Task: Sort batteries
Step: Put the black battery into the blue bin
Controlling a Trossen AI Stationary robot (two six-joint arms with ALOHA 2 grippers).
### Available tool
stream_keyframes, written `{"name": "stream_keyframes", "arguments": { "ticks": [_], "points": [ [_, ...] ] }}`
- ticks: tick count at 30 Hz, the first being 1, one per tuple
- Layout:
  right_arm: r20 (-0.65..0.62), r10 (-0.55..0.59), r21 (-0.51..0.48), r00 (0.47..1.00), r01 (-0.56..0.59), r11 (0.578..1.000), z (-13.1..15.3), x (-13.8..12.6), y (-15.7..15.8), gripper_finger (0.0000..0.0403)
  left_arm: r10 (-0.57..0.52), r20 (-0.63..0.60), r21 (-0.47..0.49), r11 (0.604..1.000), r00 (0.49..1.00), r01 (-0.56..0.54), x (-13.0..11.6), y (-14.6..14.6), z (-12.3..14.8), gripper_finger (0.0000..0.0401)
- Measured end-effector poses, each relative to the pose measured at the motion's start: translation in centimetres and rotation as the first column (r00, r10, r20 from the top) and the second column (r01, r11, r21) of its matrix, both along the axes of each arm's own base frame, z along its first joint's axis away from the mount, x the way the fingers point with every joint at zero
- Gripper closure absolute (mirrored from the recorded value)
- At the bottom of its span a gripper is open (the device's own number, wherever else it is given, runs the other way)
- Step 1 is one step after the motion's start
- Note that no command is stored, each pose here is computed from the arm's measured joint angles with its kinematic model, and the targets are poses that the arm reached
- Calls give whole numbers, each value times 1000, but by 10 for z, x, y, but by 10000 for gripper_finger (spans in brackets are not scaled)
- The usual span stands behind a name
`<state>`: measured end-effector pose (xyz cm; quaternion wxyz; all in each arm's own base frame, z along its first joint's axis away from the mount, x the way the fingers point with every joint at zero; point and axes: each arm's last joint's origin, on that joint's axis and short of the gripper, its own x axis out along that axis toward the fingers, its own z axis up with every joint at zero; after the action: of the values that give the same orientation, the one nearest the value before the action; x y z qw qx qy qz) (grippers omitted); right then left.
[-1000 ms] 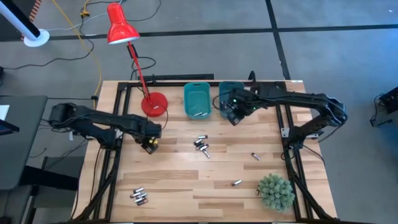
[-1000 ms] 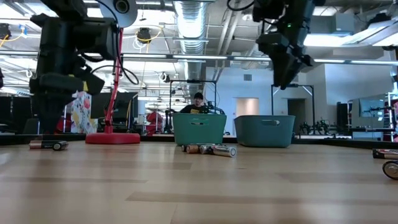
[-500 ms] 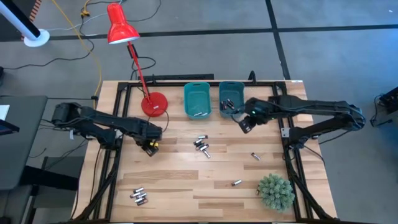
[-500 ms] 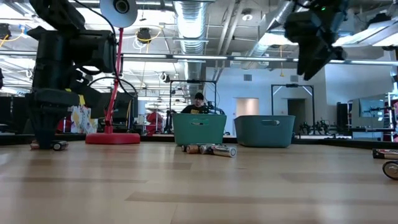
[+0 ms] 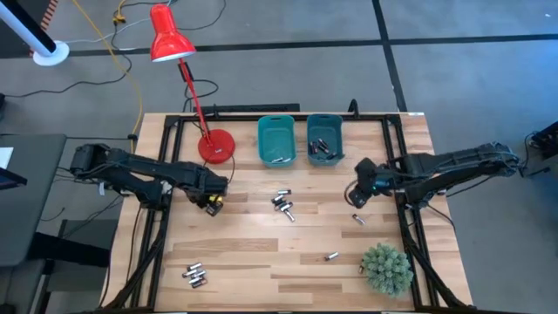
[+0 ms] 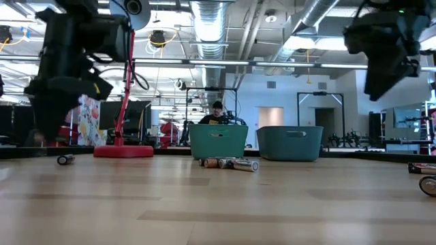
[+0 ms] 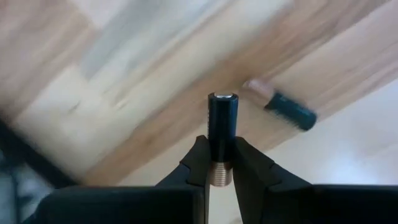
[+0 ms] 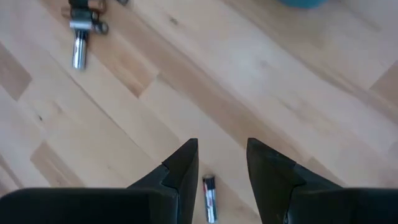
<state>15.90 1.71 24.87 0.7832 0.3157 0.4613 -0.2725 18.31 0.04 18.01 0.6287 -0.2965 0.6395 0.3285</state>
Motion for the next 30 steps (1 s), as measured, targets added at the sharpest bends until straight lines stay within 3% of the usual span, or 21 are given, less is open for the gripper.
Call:
{"name": "stream_keyframes", "arguments": {
  "ticks": [7, 11, 20, 25, 30],
  "points": [
    [40, 52, 16, 998, -52, 999, -31, -12, 13, 253, 7, 99, 83, 996, 995, -15, 23, 0, 55, 365],
    [60, 41, 21, 997, -42, 999, -52, -13, 14, 253, -51, 190, 156, 987, 980, 21, 47, 3, 86, 365],
    [120, -18, 43, 993, 13, 999, -77, -11, 8, 253, -288, 227, 266, 937, 930, 225, 145, 37, 122, 365],
    [127, -47, 43, 991, 42, 998, -77, -10, 4, 253, -433, 305, 349, 880, 848, 323, 206, 74, 137, 365],
    [126, -87, 43, 988, 82, 996, -77, -9, -3, 253, -530, 349, 448, 818, 773, 360, 250, 110, 143, 365]
  ]
}}
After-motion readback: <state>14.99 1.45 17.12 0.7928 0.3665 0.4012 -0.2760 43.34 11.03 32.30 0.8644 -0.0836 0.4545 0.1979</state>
